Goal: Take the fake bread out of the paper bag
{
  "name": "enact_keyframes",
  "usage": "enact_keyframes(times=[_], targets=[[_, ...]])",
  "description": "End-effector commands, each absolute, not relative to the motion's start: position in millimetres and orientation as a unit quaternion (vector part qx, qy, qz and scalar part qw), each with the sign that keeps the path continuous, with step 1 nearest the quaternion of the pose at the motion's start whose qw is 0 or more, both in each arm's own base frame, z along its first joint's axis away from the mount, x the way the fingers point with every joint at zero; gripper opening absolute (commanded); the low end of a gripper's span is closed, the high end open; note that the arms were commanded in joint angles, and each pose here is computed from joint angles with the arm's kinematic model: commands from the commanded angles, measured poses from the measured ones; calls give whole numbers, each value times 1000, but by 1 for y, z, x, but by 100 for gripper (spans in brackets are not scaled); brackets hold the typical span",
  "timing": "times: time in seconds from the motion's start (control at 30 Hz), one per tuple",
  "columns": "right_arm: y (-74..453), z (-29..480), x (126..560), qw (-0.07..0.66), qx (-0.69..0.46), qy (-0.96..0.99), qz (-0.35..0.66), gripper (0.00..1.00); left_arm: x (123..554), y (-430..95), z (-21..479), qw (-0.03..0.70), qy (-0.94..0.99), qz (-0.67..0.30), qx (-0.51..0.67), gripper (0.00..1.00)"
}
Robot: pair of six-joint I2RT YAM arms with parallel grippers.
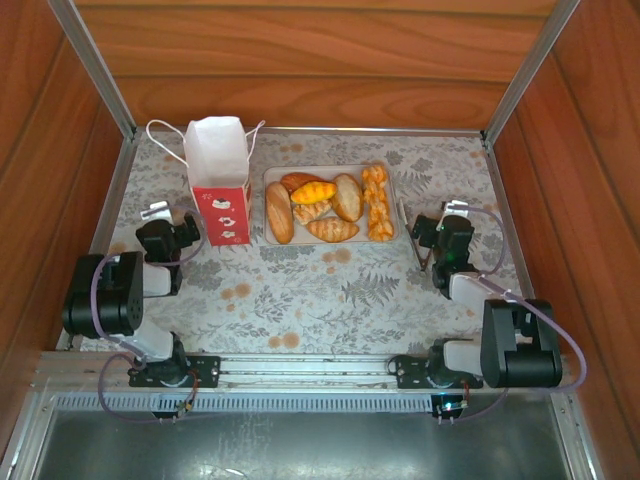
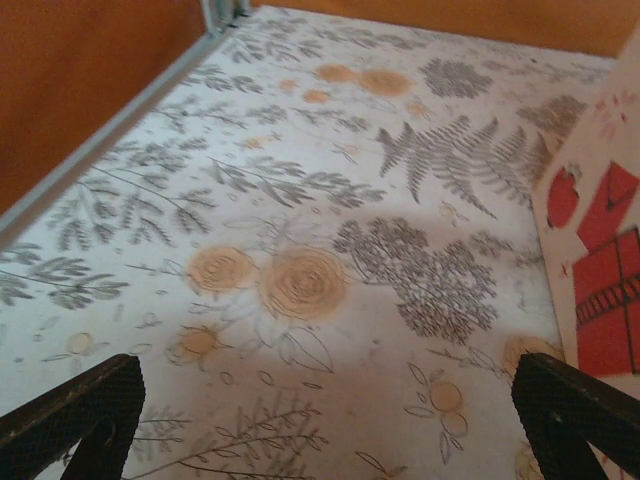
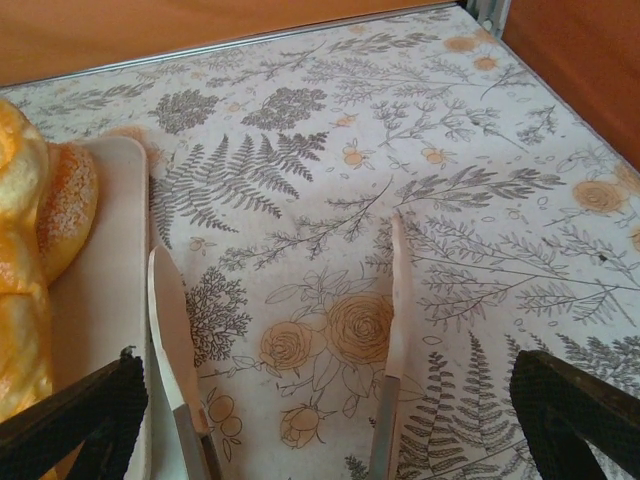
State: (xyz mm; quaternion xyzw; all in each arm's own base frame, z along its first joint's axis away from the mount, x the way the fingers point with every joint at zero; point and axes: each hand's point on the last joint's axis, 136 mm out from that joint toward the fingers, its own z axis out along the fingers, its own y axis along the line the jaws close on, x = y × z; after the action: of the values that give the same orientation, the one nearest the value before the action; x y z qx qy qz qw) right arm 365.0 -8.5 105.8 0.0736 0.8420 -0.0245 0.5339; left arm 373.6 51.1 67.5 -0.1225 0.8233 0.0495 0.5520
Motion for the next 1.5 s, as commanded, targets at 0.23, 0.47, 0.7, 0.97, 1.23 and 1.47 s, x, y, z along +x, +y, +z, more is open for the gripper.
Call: enact_keyframes(times=[0.23,0.47,0.7,0.97,1.23,1.47], targets=[[5,99,390,590,17,807,-9,100,392,40,86,572,812,69,-90,100],[9,92,405,546,5,838,1,100,396,28,84,565,822,45,-57,100],[5,92,403,547,17,837,-6,100,396,28,84,565,822,46,-56,100],[5,92,403,547,18,837,-7,100,396,28,84,564,822,46,-56,100],[5,91,403,546,18,838,-7,100,397,27,84,565,822,46,-56,100],[5,92,403,546,17,838,-6,100,397,28,84,565,822,46,-56,100]])
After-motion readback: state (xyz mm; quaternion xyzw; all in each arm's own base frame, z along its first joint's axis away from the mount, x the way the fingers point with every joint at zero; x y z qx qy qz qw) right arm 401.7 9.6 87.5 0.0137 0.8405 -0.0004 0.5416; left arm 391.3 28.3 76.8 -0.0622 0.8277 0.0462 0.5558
